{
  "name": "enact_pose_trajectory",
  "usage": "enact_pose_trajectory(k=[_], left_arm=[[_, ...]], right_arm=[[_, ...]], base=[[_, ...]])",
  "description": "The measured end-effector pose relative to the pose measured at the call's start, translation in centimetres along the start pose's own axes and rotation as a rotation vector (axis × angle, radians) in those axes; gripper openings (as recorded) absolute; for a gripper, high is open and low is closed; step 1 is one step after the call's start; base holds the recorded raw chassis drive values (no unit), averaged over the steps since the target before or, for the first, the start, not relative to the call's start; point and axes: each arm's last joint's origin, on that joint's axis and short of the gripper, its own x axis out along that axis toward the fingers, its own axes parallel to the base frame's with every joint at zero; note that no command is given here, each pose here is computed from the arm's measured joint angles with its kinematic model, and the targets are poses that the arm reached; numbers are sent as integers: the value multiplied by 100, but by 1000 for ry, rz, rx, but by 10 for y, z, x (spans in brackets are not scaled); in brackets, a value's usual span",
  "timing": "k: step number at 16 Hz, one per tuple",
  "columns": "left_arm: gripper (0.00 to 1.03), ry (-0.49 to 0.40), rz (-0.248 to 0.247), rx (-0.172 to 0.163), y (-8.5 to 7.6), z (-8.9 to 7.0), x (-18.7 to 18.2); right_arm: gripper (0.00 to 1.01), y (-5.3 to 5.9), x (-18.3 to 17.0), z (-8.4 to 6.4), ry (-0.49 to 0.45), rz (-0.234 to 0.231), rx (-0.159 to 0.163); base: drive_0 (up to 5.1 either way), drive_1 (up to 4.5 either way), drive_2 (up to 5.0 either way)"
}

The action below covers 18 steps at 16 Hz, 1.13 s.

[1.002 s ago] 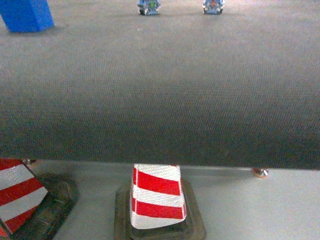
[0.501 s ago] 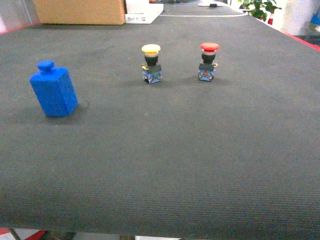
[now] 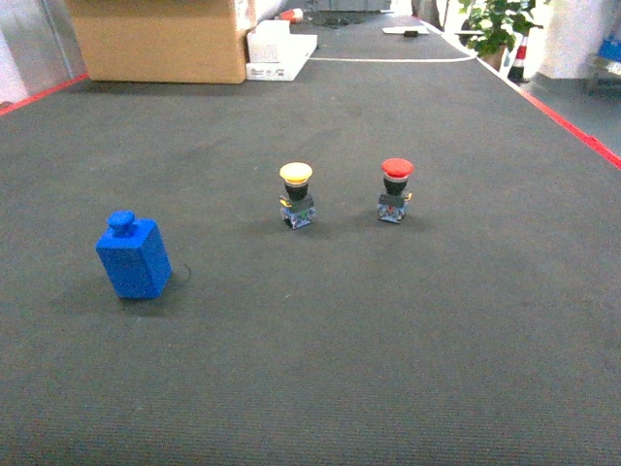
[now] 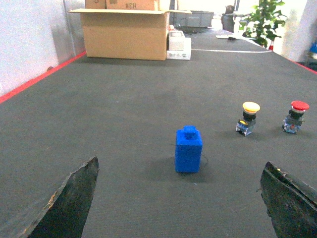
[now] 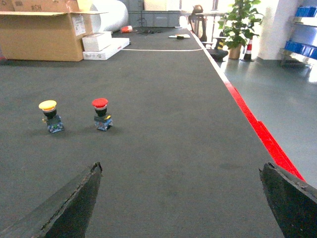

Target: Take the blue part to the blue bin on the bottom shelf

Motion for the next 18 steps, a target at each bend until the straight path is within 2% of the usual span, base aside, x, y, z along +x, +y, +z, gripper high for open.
enact_pose_trajectory(k=[7,8,9,10,11,14,15,18], left_arm=[[98,-2,0,0,0,0,0],[98,103,51,-7,-1,-2,0],[98,187,116,17,-7,0,12],[98,197,124,34,-12,3,22],[98,195,95,54,-20,5,36],[98,159,59,38,-35,22,102],[98,171,46,39,-38,20,116],[98,277,-14,57,-48,-4,170]], right_arm=[[98,0,0,0,3,0,0],[98,0,0,0,3,0,0],[98,0,0,0,3,2,-1],[98,0,0,0,2,2,0],[98,0,0,0,3,0,0],[98,0,0,0,3,0,0],[98,0,0,0,3,0,0],[98,0,0,0,3,0,0]], base=[[0,0,0],[0,0,0],[0,0,0],[0,0,0],[0,0,0],[0,0,0],[0,0,0],[0,0,0]])
